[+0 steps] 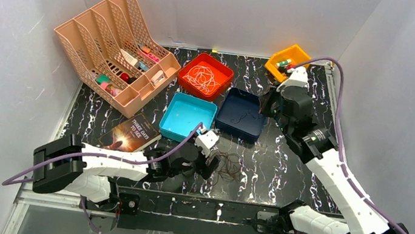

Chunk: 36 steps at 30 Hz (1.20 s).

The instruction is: Untangle the cables

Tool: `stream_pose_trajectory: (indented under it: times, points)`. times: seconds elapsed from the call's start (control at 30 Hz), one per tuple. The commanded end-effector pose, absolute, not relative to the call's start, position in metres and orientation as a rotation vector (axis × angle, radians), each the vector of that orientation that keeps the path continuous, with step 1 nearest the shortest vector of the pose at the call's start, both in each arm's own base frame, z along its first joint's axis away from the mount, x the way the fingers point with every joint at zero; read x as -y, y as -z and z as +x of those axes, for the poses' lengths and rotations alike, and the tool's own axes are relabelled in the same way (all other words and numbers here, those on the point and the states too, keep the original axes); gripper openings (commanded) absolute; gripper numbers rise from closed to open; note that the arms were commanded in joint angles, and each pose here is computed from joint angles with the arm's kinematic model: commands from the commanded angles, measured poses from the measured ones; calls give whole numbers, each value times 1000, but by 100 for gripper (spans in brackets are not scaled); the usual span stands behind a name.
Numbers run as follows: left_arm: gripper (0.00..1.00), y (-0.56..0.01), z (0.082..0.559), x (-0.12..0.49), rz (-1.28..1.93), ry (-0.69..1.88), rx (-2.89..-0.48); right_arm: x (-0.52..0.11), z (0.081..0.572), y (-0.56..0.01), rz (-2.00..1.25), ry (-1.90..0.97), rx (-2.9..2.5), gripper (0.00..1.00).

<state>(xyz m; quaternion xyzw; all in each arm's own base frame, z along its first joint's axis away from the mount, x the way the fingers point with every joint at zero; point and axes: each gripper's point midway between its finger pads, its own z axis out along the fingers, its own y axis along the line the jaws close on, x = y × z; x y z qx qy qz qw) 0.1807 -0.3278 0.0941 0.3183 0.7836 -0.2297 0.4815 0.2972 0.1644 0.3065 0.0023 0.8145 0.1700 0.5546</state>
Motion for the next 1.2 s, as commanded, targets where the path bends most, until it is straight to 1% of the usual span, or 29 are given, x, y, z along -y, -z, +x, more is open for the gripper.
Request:
stream_pose_trajectory:
  times: [0.0, 0.1, 0.23, 0.37, 0.53, 0.73, 0.93, 1.17]
  points:
    - [93, -106, 178, 314, 744, 534, -1947, -170, 318, -325, -1, -390, -1809, 0]
    - [98, -113, 177, 305, 724, 533, -1984, -174, 328, -312, -19, -356, -1819, 0]
    - [98, -130, 186, 287, 644, 569, -2028, -184, 336, -304, -79, -355, -1816, 0]
    - [98, -146, 197, 265, 545, 634, -2064, -209, 336, -302, -209, -442, -1815, 0]
    - [98, -166, 219, 228, 427, 534, -2085, -244, 337, -298, -347, -568, -1822, 0]
    - [98, -205, 238, 184, 309, 399, -2025, -287, 348, -291, -458, -688, -1814, 0]
    - [98, -244, 234, 148, 172, 348, -1915, -338, 357, -276, -572, -733, -1808, 2]
    - [98, -252, 224, 129, 113, 332, -1899, -379, 371, -234, -787, -691, -1828, 2]
